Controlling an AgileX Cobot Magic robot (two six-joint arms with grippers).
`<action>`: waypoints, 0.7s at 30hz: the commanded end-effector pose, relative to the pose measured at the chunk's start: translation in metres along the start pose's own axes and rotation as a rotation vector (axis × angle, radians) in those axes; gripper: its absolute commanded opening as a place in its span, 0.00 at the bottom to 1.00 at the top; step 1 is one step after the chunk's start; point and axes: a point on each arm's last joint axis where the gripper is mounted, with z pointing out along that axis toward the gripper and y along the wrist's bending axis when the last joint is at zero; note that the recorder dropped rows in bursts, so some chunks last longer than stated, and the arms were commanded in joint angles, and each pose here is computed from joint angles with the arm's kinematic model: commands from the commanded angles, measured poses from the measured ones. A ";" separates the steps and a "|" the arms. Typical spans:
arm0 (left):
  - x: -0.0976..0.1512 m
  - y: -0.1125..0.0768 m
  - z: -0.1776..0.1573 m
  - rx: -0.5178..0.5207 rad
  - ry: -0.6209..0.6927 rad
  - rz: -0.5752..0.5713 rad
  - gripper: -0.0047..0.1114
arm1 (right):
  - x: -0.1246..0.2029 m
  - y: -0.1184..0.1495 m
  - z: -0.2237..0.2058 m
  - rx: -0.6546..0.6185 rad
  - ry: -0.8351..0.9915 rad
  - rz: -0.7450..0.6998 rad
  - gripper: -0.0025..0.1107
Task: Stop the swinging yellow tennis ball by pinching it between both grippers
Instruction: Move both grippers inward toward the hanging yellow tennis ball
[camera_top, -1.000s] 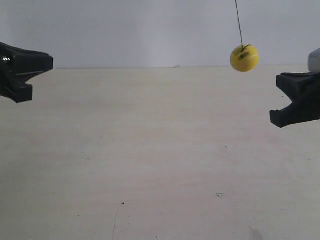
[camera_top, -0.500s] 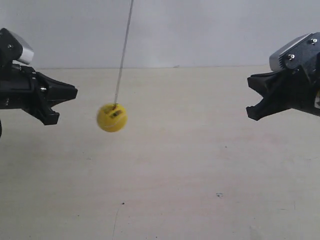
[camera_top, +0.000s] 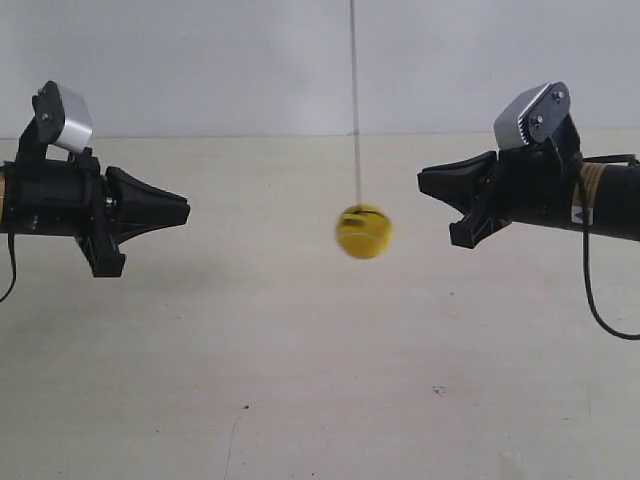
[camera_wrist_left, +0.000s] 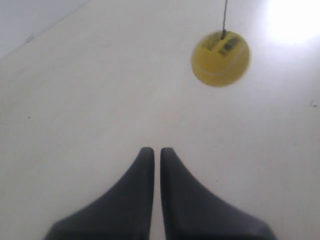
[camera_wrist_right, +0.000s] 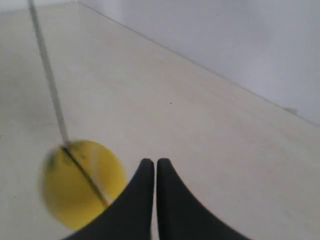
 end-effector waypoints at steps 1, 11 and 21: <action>-0.006 -0.007 0.000 0.089 -0.066 0.024 0.08 | -0.001 0.006 0.006 -0.044 -0.022 0.000 0.02; -0.009 -0.006 0.001 0.085 -0.097 0.035 0.08 | -0.002 0.008 0.007 -0.052 -0.028 -0.003 0.02; 0.002 -0.004 0.007 0.090 -0.084 -0.002 0.08 | -0.003 0.008 0.007 -0.059 -0.036 0.002 0.02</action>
